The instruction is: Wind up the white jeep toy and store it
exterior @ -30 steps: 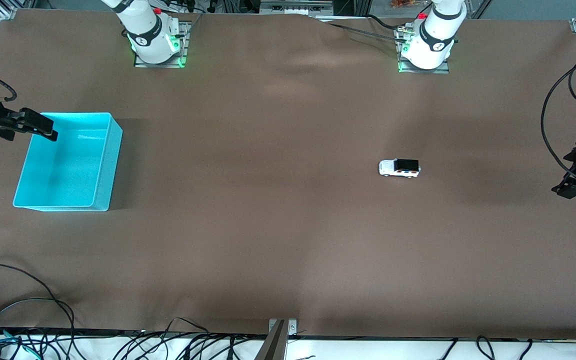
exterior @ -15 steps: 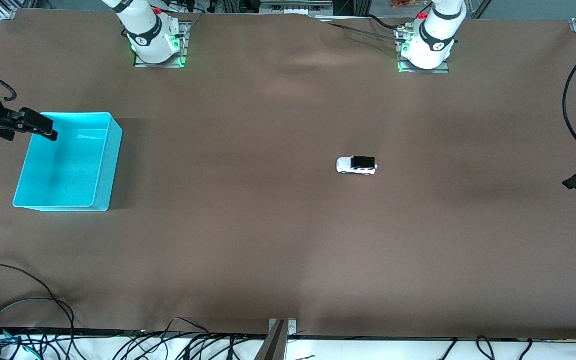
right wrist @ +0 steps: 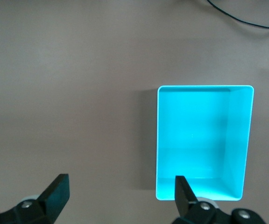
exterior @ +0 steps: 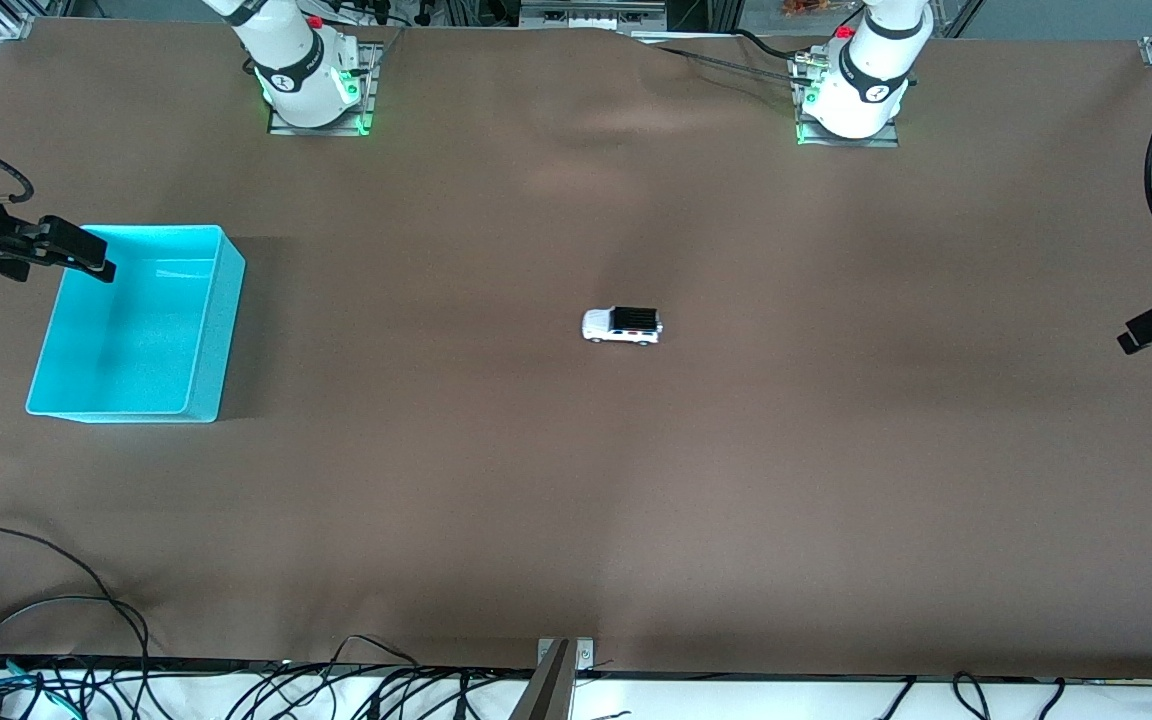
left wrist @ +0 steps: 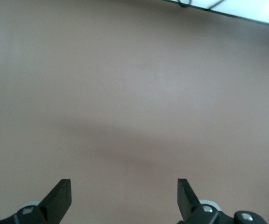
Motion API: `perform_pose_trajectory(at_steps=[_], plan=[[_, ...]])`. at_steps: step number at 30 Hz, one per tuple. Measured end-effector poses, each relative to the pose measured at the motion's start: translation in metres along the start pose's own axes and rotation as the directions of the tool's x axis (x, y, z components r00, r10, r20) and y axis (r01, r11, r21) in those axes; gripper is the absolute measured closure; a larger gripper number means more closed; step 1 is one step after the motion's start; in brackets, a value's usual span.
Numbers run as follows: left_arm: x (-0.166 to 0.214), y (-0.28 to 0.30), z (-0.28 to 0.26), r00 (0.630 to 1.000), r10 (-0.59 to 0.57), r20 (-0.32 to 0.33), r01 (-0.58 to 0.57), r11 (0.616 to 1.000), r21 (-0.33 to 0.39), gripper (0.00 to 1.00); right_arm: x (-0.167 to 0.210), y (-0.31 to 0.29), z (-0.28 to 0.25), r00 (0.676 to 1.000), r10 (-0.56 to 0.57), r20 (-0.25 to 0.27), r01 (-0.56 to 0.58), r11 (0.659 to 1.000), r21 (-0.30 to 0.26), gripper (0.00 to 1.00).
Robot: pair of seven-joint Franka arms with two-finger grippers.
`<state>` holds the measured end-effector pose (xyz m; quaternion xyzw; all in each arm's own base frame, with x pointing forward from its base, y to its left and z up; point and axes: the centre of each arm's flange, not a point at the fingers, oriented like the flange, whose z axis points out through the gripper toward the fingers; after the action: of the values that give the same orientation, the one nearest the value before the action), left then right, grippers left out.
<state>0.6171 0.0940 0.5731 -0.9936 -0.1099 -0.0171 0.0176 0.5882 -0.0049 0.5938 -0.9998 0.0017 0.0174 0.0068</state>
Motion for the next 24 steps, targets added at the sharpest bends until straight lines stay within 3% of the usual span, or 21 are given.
perform_pose_trajectory(at_steps=[7, 24], plan=[[-0.001, 0.011, -0.001, 0.994, 0.111, -0.001, -0.111, 0.993, -0.030, 0.00, 0.000, 0.000, 0.000, 1.000, 0.000, 0.000, 0.000, 1.000, 0.000, 0.00], [-0.005, 0.014, -0.003, 0.991, 0.136, 0.010, -0.135, 0.990, -0.032, 0.00, 0.000, 0.000, 0.000, 1.000, 0.000, 0.000, 0.000, 1.000, 0.000, 0.00]])
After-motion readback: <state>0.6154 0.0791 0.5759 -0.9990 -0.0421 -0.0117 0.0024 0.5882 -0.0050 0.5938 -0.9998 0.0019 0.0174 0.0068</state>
